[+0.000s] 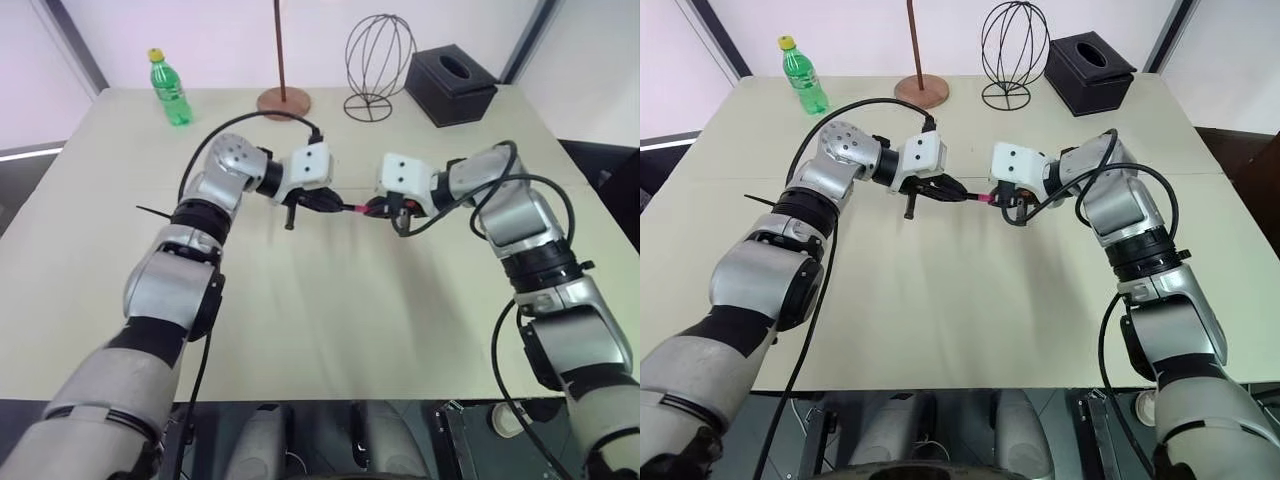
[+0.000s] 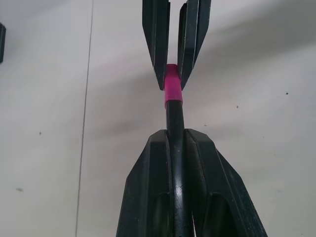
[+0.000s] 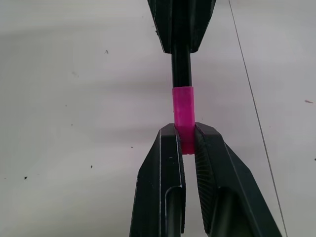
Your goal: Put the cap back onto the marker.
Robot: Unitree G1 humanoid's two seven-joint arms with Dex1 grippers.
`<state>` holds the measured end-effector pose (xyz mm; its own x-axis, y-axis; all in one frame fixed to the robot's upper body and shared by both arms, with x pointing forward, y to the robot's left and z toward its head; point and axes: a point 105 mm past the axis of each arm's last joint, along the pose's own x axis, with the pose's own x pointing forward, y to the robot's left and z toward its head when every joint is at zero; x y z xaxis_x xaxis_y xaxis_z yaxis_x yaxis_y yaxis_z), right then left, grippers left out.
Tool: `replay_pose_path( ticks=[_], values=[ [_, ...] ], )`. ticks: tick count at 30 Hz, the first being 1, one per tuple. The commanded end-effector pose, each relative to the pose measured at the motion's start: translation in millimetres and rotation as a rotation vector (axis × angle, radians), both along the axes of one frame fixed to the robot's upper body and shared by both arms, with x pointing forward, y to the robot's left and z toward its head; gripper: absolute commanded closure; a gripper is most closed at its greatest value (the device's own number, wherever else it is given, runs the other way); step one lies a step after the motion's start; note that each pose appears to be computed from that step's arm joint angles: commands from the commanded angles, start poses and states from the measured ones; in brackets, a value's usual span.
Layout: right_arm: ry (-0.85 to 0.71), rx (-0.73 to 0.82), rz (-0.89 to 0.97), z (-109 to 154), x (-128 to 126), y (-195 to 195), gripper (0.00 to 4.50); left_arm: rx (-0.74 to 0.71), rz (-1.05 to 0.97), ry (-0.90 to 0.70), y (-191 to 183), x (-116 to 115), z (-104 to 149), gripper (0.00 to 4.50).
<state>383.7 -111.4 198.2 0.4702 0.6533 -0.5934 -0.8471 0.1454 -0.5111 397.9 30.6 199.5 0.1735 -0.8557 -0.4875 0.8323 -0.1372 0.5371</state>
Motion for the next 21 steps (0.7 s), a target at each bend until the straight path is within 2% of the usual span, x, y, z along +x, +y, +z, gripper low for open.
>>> replay_pose_path(
  ticks=[1,6,21],
  values=[
    [-0.078,0.061,0.075,24.2,-5.0,21.8,4.41,-0.028,-0.167,-0.15,-36.9,-16.9,19.9,4.48],
    [-0.064,0.075,0.07,25.2,-3.7,21.7,4.41,-0.008,-0.18,-0.189,-36.9,-17.3,17.9,4.48],
    [-0.058,0.093,0.054,26.1,-1.5,21.0,4.41,-0.037,-0.167,-0.158,-35.4,-16.6,14.9,4.48]
  ],
)
